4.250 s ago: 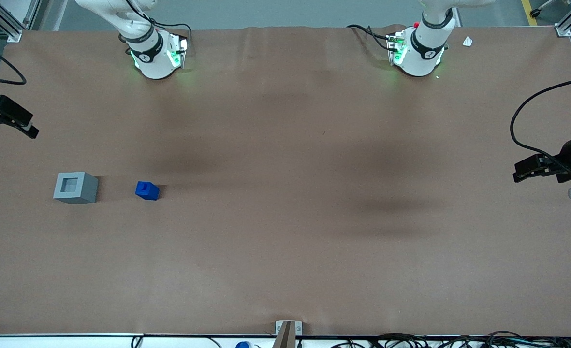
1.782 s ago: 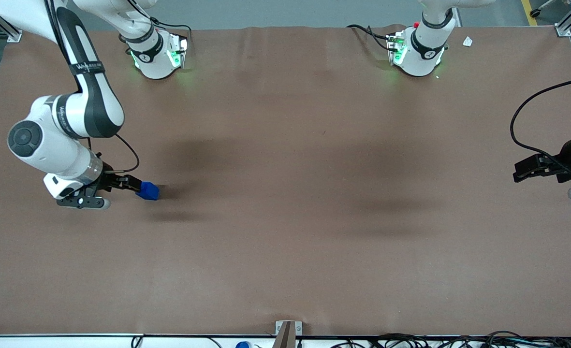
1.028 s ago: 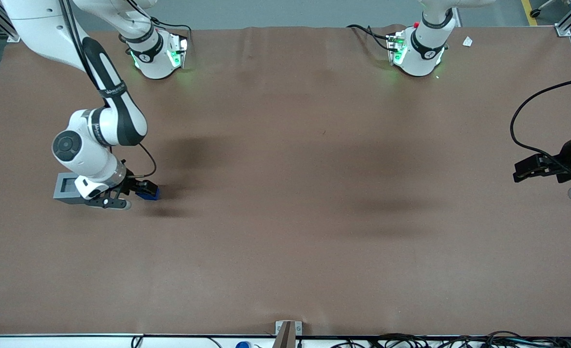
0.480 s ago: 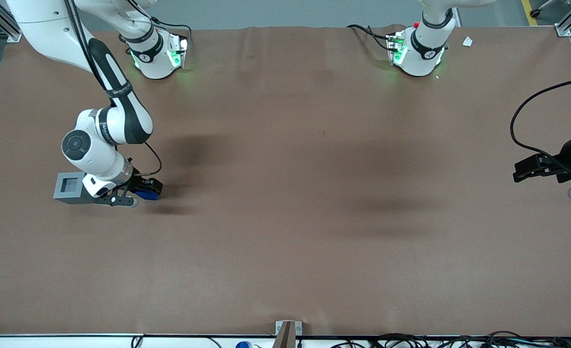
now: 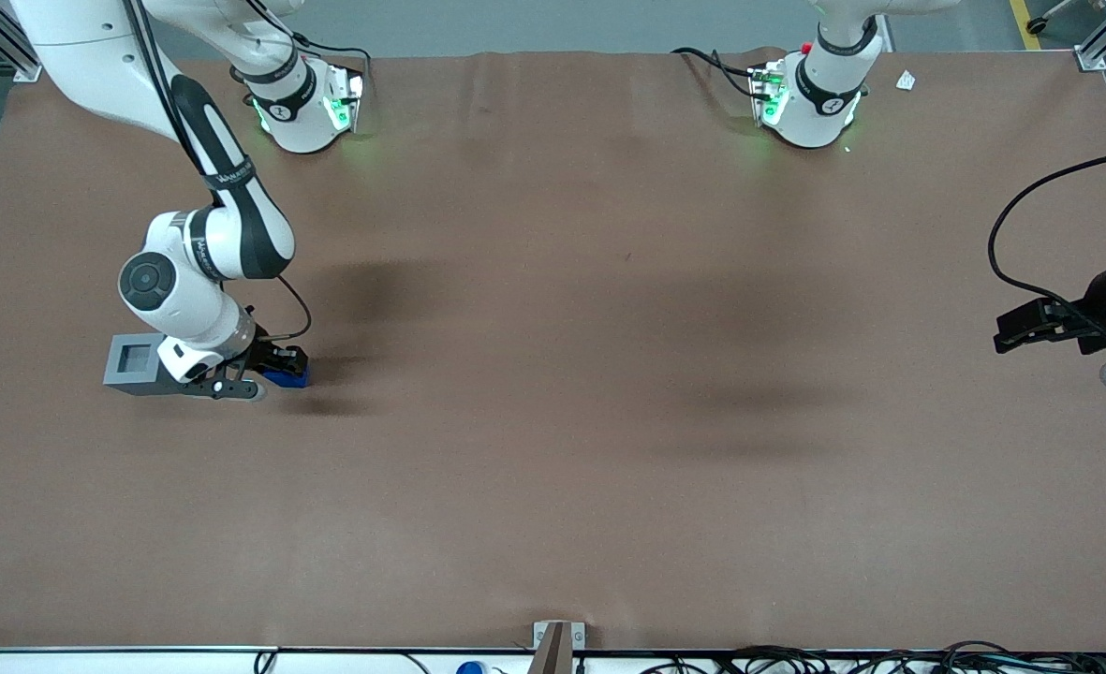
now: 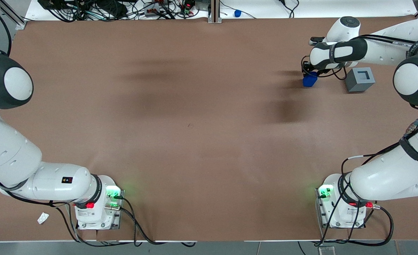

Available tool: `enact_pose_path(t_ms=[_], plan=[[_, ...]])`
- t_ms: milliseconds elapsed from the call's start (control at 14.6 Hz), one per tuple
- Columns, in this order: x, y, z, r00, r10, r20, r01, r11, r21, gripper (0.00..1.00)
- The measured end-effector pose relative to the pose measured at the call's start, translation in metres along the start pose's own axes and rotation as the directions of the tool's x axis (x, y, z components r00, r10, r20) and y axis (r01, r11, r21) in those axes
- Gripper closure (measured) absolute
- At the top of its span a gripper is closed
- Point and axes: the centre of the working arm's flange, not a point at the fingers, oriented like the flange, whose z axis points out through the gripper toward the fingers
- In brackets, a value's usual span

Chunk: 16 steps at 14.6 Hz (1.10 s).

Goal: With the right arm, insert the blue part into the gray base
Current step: 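Lift the blue block and carry it toward the gray base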

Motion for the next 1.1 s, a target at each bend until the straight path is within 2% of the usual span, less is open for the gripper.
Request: enact_pose_path(t_ms=[206, 411, 548, 960, 1097], plan=[[0.0, 0.0, 0.0, 1.0, -0.003, 0.005, 0.003, 1.0, -0.003, 0.49], [0.002, 0.0, -0.006, 0.998, -0.003, 0.058, 0.004, 1.0, -0.009, 0.49], [0.012, 0.0, -0.027, 0.998, 0.001, 0.065, -0.001, 1.0, -0.01, 0.49], [0.028, 0.052, -0.098, 1.0, 0.028, -0.013, -0.028, 1.0, -0.002, 0.49], [0.028, 0.083, -0.109, 1.0, 0.007, -0.018, -0.007, 1.0, -0.004, 0.49]])
